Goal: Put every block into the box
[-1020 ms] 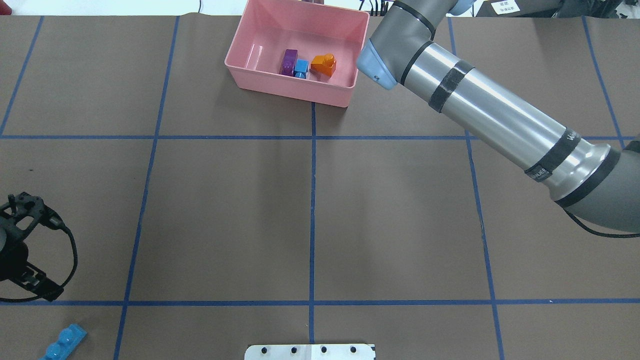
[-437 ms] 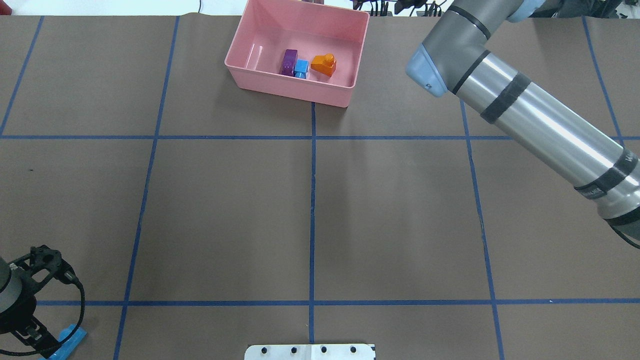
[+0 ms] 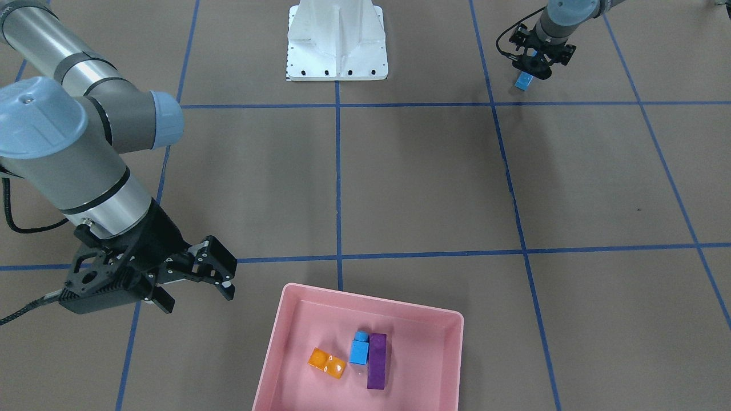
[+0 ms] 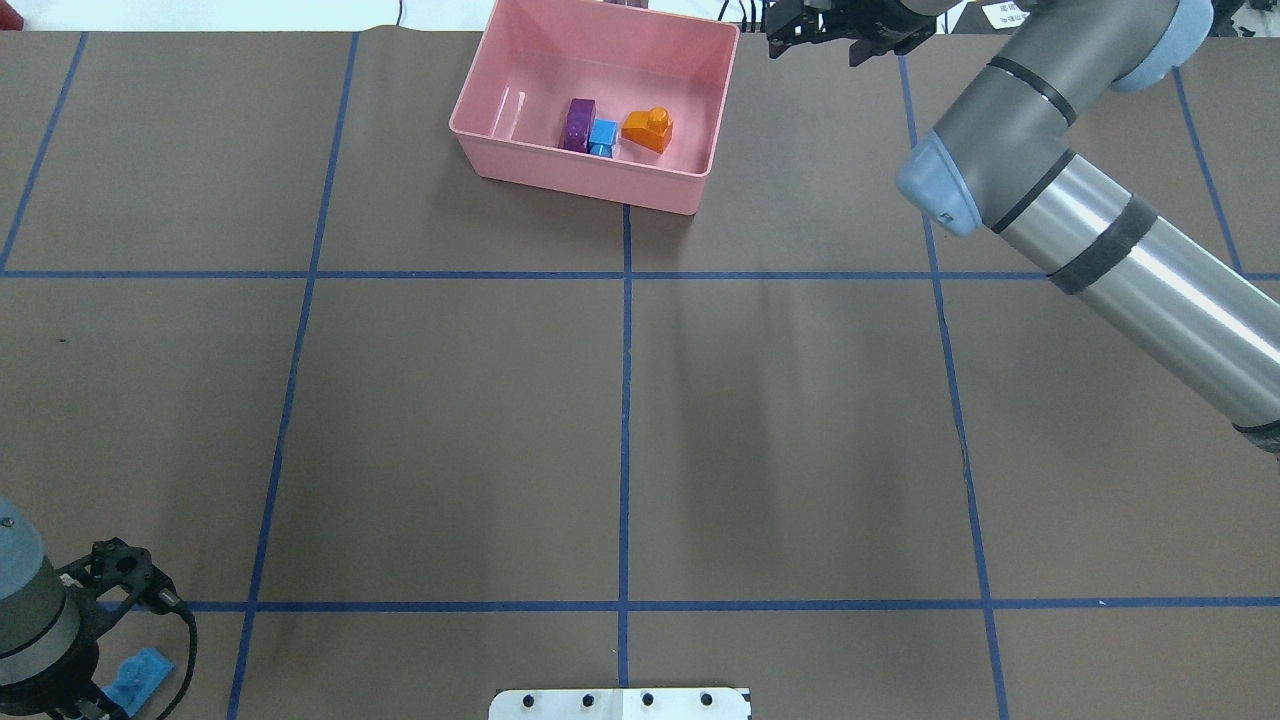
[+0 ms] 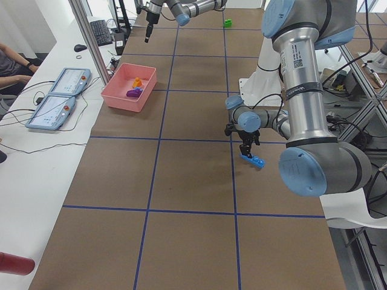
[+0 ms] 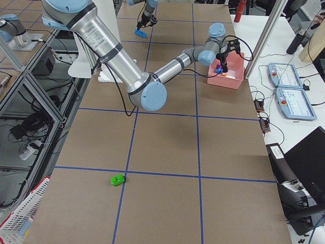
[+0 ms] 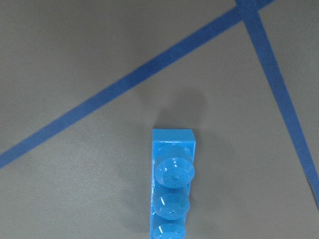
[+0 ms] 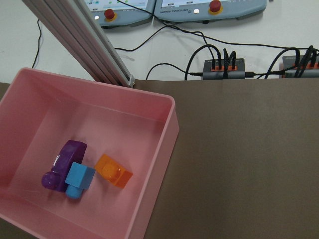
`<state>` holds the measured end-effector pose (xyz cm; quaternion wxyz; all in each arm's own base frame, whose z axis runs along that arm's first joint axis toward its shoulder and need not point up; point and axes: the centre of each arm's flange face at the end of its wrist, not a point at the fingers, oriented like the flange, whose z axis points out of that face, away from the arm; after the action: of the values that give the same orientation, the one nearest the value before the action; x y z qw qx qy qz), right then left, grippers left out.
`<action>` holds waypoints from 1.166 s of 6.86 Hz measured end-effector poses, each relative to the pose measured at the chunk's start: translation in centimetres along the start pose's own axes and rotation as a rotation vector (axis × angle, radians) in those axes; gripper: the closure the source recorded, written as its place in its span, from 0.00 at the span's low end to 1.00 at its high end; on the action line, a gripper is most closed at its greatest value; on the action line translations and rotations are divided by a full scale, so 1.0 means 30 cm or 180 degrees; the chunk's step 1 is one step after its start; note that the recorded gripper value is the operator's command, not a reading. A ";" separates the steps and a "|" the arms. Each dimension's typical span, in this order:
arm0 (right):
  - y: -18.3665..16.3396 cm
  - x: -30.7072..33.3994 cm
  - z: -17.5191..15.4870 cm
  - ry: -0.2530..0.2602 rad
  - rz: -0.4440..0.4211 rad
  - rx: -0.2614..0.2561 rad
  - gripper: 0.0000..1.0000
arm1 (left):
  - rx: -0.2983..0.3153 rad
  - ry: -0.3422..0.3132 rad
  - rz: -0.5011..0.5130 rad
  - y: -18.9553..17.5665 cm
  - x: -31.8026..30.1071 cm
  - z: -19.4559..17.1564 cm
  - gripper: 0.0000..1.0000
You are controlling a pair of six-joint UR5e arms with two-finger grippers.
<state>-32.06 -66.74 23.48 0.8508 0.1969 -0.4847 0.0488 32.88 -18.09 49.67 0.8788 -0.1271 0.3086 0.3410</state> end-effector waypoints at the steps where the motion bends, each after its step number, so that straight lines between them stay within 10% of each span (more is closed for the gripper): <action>1: 0.012 0.077 -0.041 -0.0027 -0.0007 -0.0045 0.01 | -0.0031 -0.0013 -0.0013 -0.011 0.013 0.025 0.00; 4: 0.064 0.322 -0.133 -0.0028 -0.0203 -0.0170 0.01 | -0.0080 -0.0104 -0.0074 -0.054 -0.004 0.094 0.07; 6: 0.072 0.417 -0.174 -0.0030 -0.0264 -0.0209 0.01 | -0.0035 -0.0198 -0.0088 -0.087 -0.013 0.119 0.85; 8: 0.064 0.444 -0.196 -0.0037 -0.0286 -0.0208 0.01 | -0.0027 -0.0221 -0.0087 -0.090 -0.016 0.123 1.00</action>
<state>-20.86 -64.18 32.61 0.8553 0.1909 -0.4816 -0.0065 36.13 -18.71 52.88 0.8930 -0.1231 0.2747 0.3345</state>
